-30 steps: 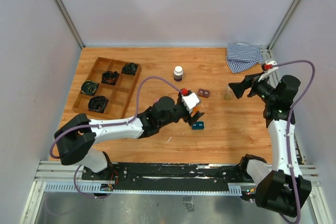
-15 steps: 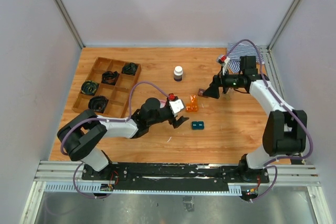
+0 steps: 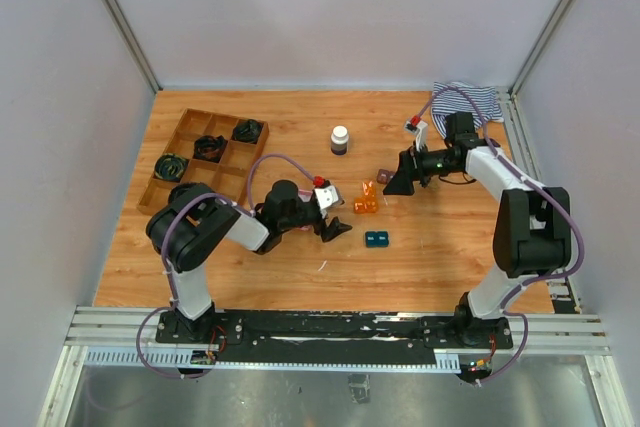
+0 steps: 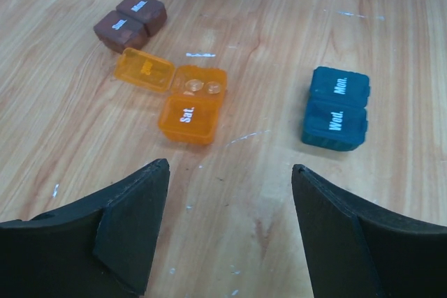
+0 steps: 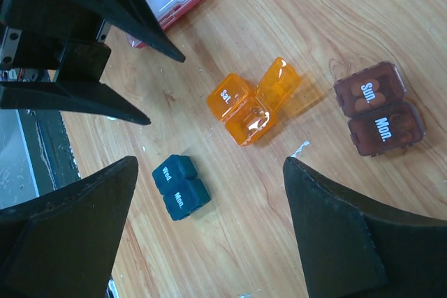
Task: Sort the pills into containers
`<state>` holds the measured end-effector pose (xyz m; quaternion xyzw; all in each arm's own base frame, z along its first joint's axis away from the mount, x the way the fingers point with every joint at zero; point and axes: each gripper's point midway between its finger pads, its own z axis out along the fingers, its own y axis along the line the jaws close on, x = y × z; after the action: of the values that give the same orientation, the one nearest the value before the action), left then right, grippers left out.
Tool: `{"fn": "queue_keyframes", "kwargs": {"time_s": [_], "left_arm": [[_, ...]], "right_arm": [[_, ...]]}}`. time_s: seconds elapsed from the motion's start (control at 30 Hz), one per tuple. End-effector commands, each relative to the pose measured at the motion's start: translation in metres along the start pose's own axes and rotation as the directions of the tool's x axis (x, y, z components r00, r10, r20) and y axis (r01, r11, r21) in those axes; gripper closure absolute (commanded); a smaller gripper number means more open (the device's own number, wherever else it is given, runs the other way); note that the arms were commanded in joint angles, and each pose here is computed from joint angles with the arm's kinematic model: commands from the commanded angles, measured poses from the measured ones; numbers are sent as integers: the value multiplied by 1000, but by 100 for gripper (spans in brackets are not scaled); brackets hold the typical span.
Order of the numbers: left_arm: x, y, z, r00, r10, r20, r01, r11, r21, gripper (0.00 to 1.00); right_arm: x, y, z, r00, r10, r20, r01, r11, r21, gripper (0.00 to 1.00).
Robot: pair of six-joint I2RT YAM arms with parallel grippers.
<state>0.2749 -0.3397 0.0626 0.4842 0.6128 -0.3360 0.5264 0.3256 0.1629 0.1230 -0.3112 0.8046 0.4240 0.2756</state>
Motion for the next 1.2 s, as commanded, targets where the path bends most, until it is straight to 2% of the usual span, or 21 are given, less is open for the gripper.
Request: {"fn": "queue_keyframes", "kwargs": {"time_s": [0.0, 0.23, 0.5, 0.9, 1.17], "left_arm": [[-19, 4, 11, 995, -27, 101, 19, 997, 71, 22], [-5, 19, 31, 994, -107, 26, 106, 994, 40, 23], [25, 28, 47, 980, -160, -117, 165, 986, 31, 23], [34, 31, 55, 974, -175, -147, 181, 983, 34, 24], [38, 34, 60, 971, -186, -151, 192, 981, 23, 32]], "right_arm": [[5, 4, 5, 999, 34, -23, -35, 999, -19, 14], [7, 3, 7, 998, 56, -27, -56, 998, -18, 15], [6, 5, 7, 998, 61, -23, -61, 998, -27, 15], [11, 3, 11, 995, 93, -38, -95, 995, -38, 18], [16, 1, 18, 990, 125, -64, -127, 991, -42, 23]]}}
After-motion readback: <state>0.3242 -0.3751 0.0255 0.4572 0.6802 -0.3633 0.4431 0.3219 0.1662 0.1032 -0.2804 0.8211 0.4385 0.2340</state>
